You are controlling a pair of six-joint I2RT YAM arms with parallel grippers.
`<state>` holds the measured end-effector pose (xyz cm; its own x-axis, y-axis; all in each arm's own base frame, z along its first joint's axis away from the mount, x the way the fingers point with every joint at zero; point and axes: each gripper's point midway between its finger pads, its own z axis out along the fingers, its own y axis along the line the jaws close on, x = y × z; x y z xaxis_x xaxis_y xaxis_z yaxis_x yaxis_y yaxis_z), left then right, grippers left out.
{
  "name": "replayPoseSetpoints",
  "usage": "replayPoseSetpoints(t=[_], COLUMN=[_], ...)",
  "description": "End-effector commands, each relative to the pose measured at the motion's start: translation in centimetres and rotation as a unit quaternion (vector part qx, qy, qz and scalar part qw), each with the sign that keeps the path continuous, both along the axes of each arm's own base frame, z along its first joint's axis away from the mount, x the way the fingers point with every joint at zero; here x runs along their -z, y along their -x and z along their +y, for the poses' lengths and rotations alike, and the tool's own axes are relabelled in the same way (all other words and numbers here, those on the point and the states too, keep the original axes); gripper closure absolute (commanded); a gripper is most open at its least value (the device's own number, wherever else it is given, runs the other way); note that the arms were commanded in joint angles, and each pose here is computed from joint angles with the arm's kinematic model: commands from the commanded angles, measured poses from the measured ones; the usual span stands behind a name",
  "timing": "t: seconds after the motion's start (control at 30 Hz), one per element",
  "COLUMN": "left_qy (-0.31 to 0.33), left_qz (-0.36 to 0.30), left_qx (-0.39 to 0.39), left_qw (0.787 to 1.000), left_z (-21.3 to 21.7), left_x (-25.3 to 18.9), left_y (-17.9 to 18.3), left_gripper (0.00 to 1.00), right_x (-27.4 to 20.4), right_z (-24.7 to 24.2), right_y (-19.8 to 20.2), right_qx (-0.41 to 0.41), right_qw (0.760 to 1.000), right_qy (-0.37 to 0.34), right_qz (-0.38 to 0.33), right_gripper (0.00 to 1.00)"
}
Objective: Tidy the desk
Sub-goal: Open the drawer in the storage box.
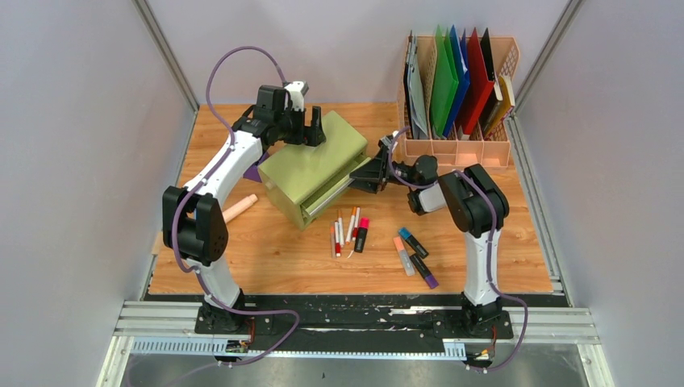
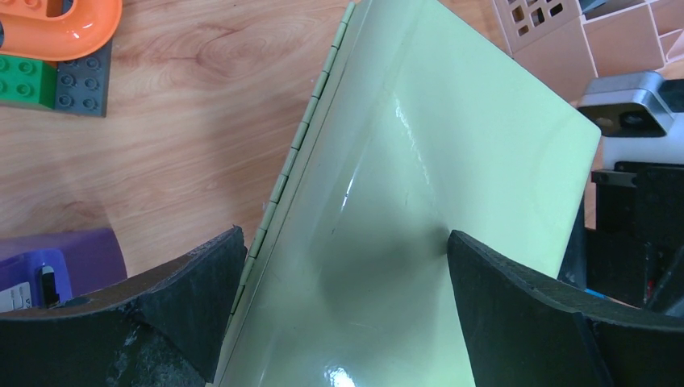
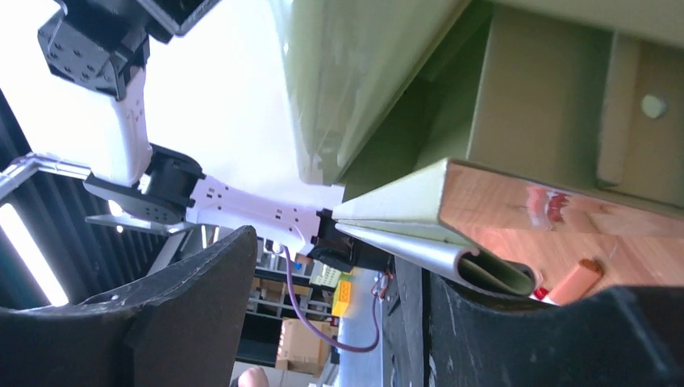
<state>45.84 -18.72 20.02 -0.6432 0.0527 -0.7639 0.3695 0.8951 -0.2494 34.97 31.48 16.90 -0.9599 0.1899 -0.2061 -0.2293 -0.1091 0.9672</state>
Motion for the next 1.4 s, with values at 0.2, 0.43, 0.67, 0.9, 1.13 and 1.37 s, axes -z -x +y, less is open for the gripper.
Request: replayPoseSetpoints(t=[0.2, 0.43, 0.67, 0.9, 1.13, 1.37], left_qy=[-0.104, -0.104, -0.101, -0.099, -0.095, -0.094], left_qz=[0.082, 0.082, 0.078, 0.061, 0.054, 0.055], left_qx=[-0.048, -0.046, -0.045, -0.04, -0.032, -0.03], left_qw=[0.99, 0.99, 0.991, 0.992, 0.993, 0.994], left_z=[4.6, 4.5, 4.5, 4.4, 4.1, 4.0], left_x=[5.9, 5.9, 5.6, 4.3, 3.7, 3.5], left_y=[1.9, 2.0, 2.0, 1.9, 1.8, 1.7], left_gripper=[0.0, 0.0, 0.0, 0.0, 0.0, 0.0], right_x=[-4.4, -3.4, -1.8, -1.3, -5.7, -8.7], right_z=[-2.5, -4.0, -5.8, -8.3, -8.3, -5.8], right_y=[3.4, 4.3, 5.9, 6.3, 5.0, 1.9], right_qx=[-0.013, -0.012, -0.012, 0.02, 0.035, 0.029], right_qw=[0.987, 0.986, 0.978, 0.944, 0.877, 0.837], right_qy=[-0.011, 0.02, 0.065, 0.157, 0.226, 0.268], right_qz=[-0.157, -0.162, -0.2, -0.289, -0.422, -0.476], right_gripper=[0.37, 0.37, 0.36, 0.32, 0.32, 0.3])
